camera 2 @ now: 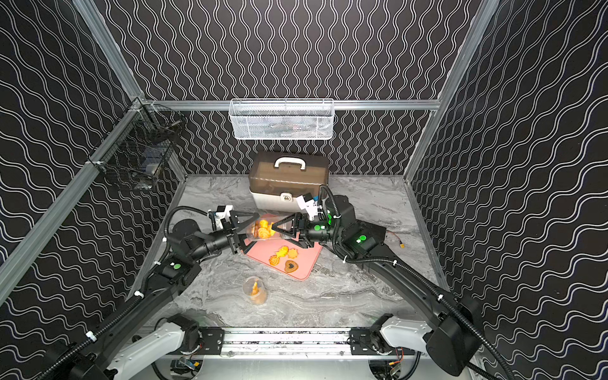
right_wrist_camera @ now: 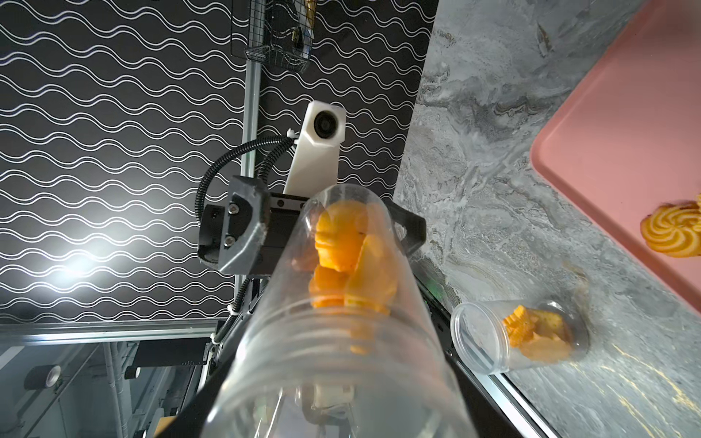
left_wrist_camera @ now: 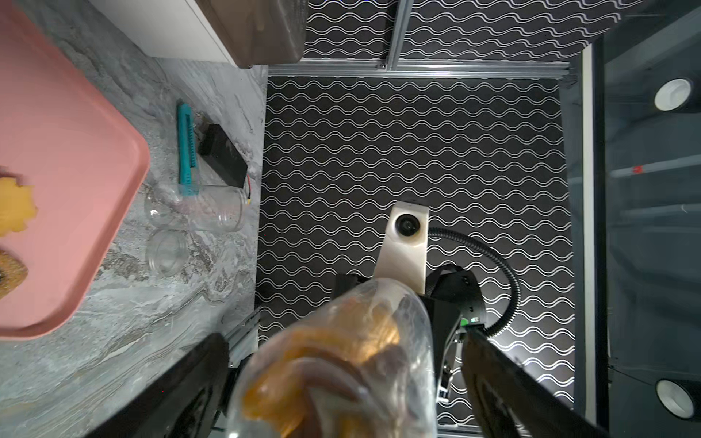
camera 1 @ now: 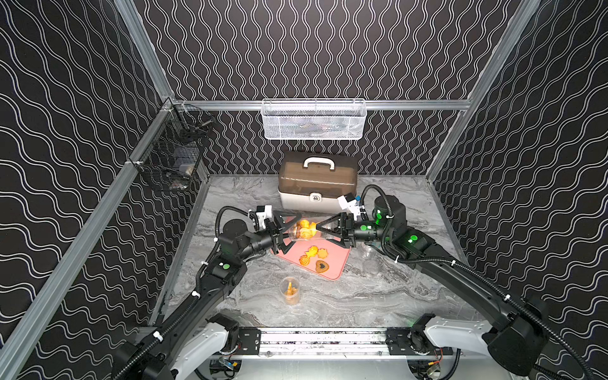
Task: Pour the cookies out of the jar
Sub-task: Pick up the jar from the center of the board.
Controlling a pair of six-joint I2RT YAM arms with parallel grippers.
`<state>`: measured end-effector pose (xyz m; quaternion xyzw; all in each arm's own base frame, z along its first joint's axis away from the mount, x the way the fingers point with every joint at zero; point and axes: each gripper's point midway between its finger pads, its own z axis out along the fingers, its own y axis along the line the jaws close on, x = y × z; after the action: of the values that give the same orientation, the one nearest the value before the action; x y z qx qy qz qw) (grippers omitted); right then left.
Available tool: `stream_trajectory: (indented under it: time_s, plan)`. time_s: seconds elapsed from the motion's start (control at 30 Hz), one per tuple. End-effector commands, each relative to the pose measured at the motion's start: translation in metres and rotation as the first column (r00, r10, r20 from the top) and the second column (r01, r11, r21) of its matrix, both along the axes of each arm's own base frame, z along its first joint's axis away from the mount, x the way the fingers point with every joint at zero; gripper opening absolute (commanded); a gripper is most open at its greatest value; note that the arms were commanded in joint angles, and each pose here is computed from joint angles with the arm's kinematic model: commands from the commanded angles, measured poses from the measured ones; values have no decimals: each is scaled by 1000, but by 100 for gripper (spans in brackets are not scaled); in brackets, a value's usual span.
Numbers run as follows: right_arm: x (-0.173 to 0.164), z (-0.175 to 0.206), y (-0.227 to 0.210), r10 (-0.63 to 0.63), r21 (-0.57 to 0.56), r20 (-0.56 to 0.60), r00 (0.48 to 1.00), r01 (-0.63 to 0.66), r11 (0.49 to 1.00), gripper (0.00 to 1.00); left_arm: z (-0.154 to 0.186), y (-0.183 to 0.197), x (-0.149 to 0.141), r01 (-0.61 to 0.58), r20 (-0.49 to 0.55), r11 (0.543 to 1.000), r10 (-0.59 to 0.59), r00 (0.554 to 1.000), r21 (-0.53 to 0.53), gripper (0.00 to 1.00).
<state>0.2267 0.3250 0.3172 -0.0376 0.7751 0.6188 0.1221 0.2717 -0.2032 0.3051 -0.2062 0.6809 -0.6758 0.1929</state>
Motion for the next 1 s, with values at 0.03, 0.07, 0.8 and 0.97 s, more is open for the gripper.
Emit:
stream_trajectory:
  time_s: [0.03,0.07,0.8,0.97]
  plan:
    - [1,13,8,23,62,32,999,-25,998,68,21,-1,-2,17,45,997,-14,999,-80,99]
    - [0,13,9,27,63,31,999,-29,998,68,22,-2,-2,18,48,996,-14,999,-86,99]
    - [3,2,13,23,49,21,1000,-24,999,68,24,-2,-1,21,44,994,-17,999,-107,87]
    - [3,2,13,20,51,23,1000,-21,998,68,23,-1,-1,16,41,994,-12,999,-108,80]
